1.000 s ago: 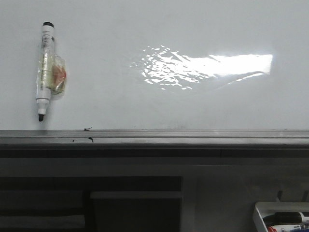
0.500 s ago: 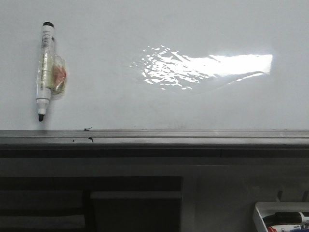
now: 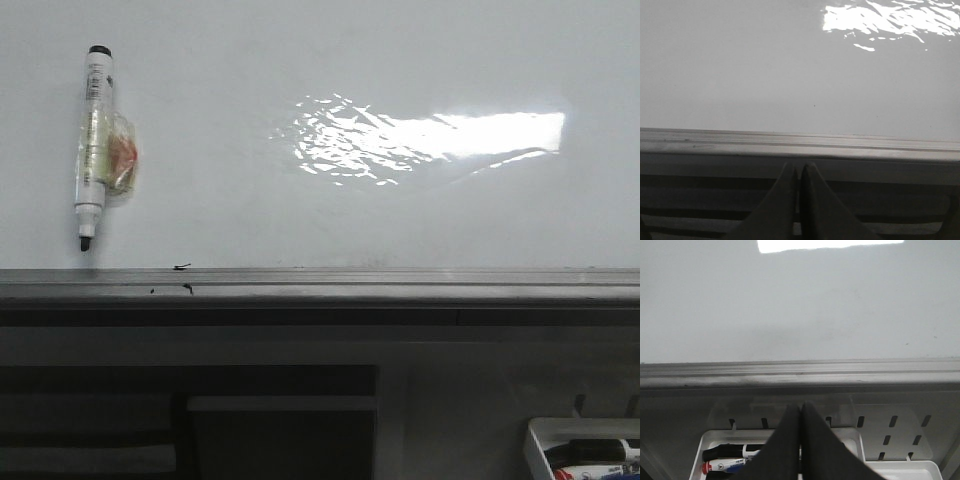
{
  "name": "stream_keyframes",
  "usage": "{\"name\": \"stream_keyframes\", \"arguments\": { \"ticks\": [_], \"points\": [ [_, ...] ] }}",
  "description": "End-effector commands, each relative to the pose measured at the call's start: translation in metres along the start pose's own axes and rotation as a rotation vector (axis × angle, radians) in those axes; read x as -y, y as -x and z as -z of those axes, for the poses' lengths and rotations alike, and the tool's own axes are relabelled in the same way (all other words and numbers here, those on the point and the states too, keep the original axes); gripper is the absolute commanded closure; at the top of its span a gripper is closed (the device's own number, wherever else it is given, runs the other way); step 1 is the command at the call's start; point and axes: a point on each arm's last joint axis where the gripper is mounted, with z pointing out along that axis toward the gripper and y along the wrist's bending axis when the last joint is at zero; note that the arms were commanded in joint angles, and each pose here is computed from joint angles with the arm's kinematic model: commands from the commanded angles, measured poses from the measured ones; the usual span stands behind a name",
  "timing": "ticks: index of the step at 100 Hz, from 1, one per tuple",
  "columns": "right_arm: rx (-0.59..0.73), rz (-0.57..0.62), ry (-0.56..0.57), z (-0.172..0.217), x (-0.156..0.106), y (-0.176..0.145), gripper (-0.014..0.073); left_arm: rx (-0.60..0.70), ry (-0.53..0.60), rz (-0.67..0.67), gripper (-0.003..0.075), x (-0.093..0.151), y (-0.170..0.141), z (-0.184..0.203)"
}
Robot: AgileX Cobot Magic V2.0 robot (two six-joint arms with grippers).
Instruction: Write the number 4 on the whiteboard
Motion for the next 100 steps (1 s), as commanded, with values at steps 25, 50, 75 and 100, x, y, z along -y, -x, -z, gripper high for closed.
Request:
{"name": "stream_keyframes", "arguments": {
  "ticks": [25, 50, 75, 100],
  "points": [
    [0.01, 0.018, -0.008, -0.0016, 0.0006, -0.0066, 0.0656, 0.101, 0.007, -0.048, 0.0741, -0.0007, 0.0042, 0.0007],
    [0.01, 0.018, -0.008, -0.0016, 0.0006, -0.0066, 0.0656, 0.102, 0.018, -0.089, 0.0741, -0.0016, 0.0044, 0.0007],
    [0.03, 0.018, -0.007, -0.0016, 0.0005, -0.0049, 0.0656, 0.115, 0.015, -0.085, 0.0741, -0.0013, 0.0055, 0.0008],
    [0.085, 0.03, -0.008, -0.0013, 0.0005, 0.0002, 0.0656, 0.164, 0.004, -0.07, 0.0741, -0.0002, 0.0099, 0.0014]
  ]
}}
